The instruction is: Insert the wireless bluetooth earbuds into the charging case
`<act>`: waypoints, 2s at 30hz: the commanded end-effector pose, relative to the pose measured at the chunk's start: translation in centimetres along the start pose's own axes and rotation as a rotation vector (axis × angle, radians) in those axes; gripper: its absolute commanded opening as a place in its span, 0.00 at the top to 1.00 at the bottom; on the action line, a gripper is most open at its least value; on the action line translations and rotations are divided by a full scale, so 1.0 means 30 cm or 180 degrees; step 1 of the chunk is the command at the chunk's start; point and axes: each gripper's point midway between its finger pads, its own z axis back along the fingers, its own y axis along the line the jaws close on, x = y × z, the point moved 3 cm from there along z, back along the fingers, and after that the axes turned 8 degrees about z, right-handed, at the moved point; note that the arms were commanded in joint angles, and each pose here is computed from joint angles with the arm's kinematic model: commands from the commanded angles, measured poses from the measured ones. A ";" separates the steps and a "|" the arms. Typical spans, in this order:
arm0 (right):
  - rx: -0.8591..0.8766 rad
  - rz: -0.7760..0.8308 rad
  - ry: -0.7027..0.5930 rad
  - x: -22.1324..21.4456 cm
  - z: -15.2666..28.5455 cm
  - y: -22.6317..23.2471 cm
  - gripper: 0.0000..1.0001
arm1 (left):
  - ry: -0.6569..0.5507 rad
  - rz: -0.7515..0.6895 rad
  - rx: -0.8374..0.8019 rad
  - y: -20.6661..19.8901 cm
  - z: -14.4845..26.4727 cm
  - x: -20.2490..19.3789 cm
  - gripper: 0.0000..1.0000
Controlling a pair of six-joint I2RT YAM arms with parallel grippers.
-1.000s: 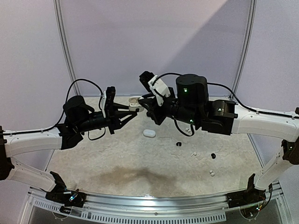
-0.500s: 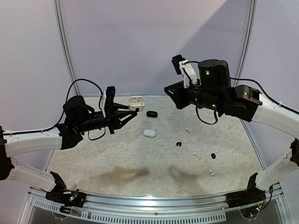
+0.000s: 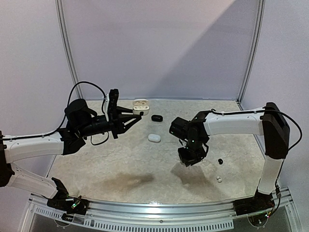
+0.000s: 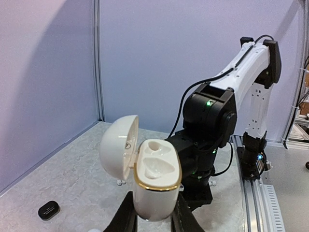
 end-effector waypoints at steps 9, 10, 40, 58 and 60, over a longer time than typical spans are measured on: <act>0.0175 -0.0073 0.0493 -0.058 -0.149 0.048 0.71 | -0.0059 -0.0057 0.0006 -0.002 0.017 0.030 1.00; 0.0168 -0.0066 0.0497 -0.059 -0.148 0.047 0.67 | -0.0060 -0.0056 0.0010 -0.001 0.018 0.030 1.00; 0.2668 0.2310 -0.4618 0.205 1.048 0.352 0.34 | -0.0518 0.0410 -0.0743 -0.087 0.030 0.213 1.00; 0.2972 0.2585 -0.4314 0.227 1.018 0.437 0.59 | -0.0534 0.0430 -0.0691 -0.077 0.025 0.219 1.00; 0.2948 0.2566 -0.4293 0.230 1.008 0.436 0.59 | -0.0538 0.0428 -0.0685 -0.076 0.027 0.219 1.00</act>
